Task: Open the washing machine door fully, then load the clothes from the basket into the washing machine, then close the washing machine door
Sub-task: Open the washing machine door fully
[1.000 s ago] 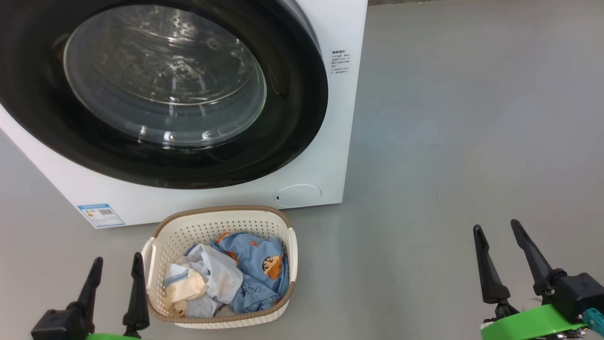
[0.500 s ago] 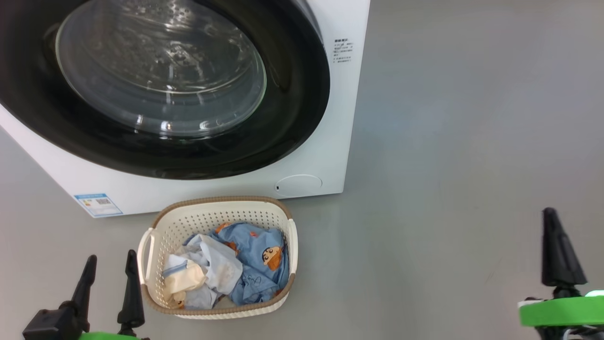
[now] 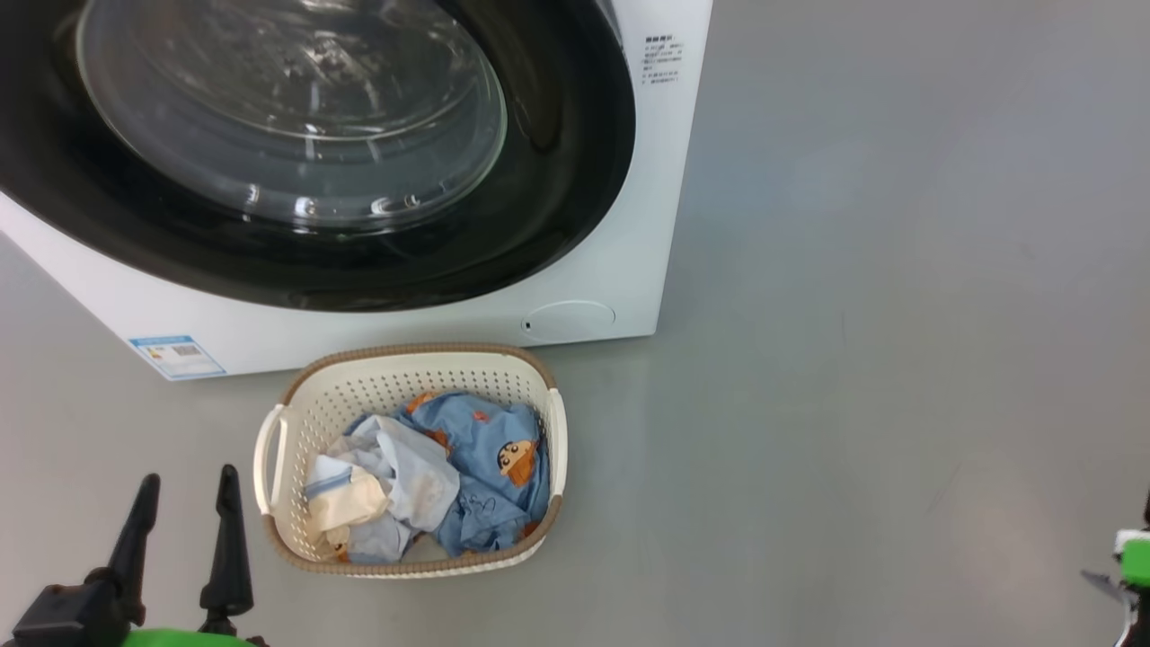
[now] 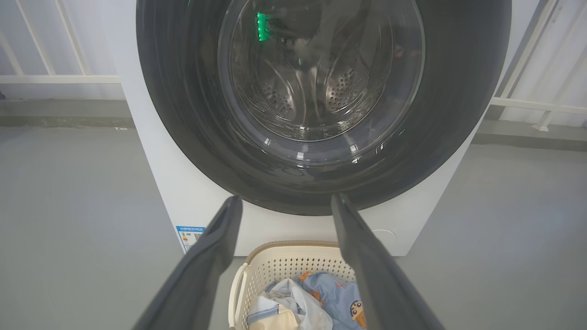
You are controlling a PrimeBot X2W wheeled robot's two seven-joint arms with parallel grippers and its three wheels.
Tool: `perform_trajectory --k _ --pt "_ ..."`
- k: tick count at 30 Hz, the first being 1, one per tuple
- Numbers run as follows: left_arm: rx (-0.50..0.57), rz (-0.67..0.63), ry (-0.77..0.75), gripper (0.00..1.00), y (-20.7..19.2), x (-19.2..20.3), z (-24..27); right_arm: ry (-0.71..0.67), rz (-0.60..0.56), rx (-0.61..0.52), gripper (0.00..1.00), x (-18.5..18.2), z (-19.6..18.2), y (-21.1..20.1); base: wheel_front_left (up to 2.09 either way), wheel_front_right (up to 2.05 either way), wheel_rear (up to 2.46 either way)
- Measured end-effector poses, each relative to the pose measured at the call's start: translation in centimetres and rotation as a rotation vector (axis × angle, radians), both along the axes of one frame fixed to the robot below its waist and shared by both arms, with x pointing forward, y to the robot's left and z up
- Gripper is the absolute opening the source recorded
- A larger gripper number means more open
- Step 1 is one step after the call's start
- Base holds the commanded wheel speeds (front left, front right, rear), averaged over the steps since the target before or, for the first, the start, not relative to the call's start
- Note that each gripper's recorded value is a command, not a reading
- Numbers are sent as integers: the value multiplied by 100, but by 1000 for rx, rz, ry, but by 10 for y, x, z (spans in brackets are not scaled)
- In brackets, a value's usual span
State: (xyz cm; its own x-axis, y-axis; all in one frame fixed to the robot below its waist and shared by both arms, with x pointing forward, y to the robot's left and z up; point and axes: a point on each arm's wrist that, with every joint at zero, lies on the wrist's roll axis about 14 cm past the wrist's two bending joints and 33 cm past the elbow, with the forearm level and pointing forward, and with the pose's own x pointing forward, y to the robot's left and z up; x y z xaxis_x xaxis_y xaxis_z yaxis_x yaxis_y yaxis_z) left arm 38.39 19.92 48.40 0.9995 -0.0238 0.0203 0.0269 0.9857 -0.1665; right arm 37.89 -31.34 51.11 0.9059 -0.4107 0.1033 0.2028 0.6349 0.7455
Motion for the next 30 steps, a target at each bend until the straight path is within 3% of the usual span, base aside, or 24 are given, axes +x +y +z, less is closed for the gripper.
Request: perform_trajectory --k 7,16,30 --pt "1 1 22 100 3 4 -8 -53 -12 171 0 17 -3 -15 0 0 0" --pt "26 -4 61 100 9 6 -21 -97 146 351 0 69 4 7 0 0 0" --pt "33 1 82 100 16 24 -34 -137 359 431 0 166 16 50 0 0 0"
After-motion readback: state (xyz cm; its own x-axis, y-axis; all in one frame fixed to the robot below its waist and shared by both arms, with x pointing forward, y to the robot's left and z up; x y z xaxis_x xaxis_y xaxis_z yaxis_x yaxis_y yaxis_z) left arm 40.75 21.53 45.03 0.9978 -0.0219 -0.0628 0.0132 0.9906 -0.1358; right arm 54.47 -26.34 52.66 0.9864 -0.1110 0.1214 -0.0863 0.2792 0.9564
